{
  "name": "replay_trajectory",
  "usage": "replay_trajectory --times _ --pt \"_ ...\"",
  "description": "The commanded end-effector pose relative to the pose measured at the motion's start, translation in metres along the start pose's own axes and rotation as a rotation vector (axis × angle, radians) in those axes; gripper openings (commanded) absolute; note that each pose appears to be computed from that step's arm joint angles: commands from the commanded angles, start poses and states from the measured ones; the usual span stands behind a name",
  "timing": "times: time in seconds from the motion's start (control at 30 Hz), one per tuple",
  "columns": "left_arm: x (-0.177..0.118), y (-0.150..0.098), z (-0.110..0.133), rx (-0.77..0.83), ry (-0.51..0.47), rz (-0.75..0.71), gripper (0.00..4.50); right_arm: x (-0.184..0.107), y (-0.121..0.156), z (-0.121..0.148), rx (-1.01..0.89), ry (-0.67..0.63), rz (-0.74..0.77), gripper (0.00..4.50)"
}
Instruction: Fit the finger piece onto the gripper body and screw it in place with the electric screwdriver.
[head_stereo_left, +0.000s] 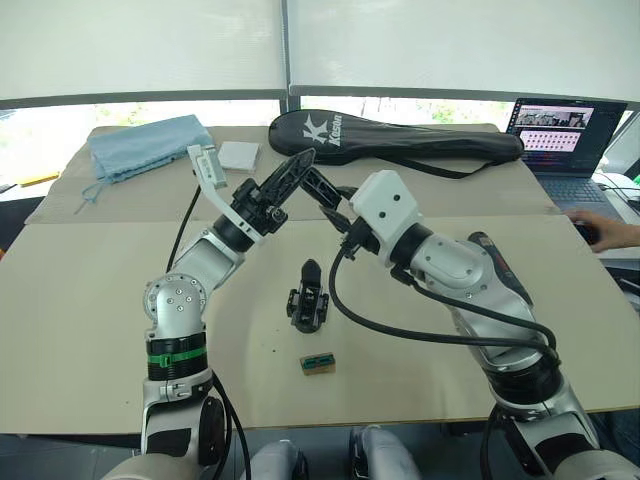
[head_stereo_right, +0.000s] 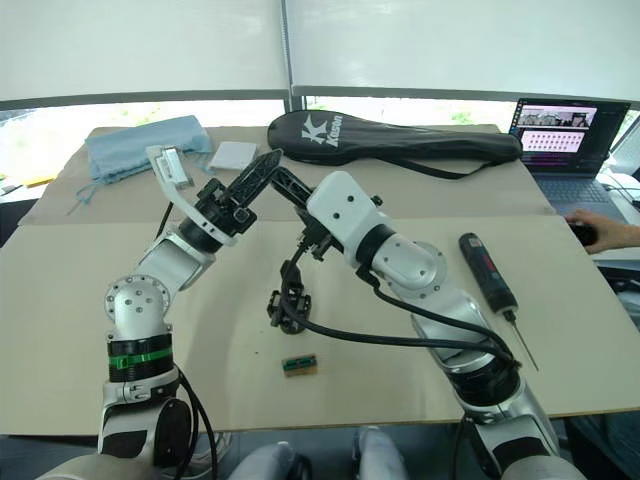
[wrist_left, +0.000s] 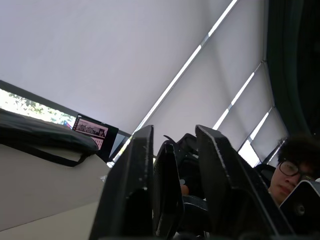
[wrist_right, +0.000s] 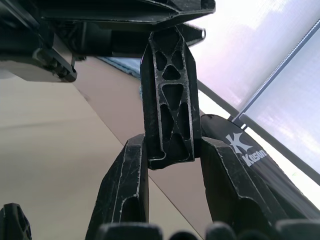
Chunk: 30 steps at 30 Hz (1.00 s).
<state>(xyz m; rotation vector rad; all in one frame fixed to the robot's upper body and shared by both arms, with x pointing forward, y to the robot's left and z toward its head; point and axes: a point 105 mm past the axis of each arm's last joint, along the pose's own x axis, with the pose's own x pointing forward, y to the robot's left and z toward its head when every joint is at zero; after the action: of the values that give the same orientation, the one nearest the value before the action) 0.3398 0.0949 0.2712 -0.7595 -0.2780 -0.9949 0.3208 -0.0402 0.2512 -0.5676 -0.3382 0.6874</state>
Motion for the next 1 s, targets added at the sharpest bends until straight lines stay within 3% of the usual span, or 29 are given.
replay_trajectory --times 0.03,0.2,0.27,0.4,0.5,0.57,0.6,0.67,0.73,1.0 --pt "0.002 -0.014 0.012 0.027 -0.041 -0.056 0.00 -0.004 -0.009 0.012 -0.031 -0.049 -0.028 1.10" --pt "0.003 -0.019 0.010 -0.018 -0.060 -0.079 0.00 -0.006 0.000 0.013 0.034 -0.060 0.051 1.10" --pt "0.003 -0.021 0.014 -0.033 -0.079 -0.088 0.00 -0.011 -0.003 0.014 -0.022 -0.058 0.052 2.17" --pt "-0.001 -0.015 0.029 0.030 -0.090 -0.083 0.00 -0.030 -0.033 0.012 -0.059 -0.040 0.024 3.54" --pt "-0.003 -0.012 0.036 0.067 -0.062 -0.101 0.00 -0.048 -0.040 0.007 0.051 -0.033 0.134 4.45" --pt "-0.004 -0.012 0.039 0.082 -0.010 -0.131 0.00 -0.062 -0.039 0.002 0.141 -0.008 0.236 4.45" --pt "-0.004 -0.011 0.038 0.102 0.049 -0.149 0.00 -0.078 -0.021 -0.008 0.300 0.121 0.424 4.45" --pt "-0.006 -0.016 0.028 0.139 0.206 -0.232 0.00 -0.100 0.006 0.005 0.378 0.142 0.686 4.45" --pt "-0.006 -0.019 0.021 0.157 0.283 -0.281 0.00 -0.086 -0.005 0.010 0.412 0.089 0.591 4.45" --pt "-0.005 -0.040 -0.003 0.107 0.562 -0.507 0.00 -0.066 0.003 0.002 0.560 0.241 0.594 4.45"
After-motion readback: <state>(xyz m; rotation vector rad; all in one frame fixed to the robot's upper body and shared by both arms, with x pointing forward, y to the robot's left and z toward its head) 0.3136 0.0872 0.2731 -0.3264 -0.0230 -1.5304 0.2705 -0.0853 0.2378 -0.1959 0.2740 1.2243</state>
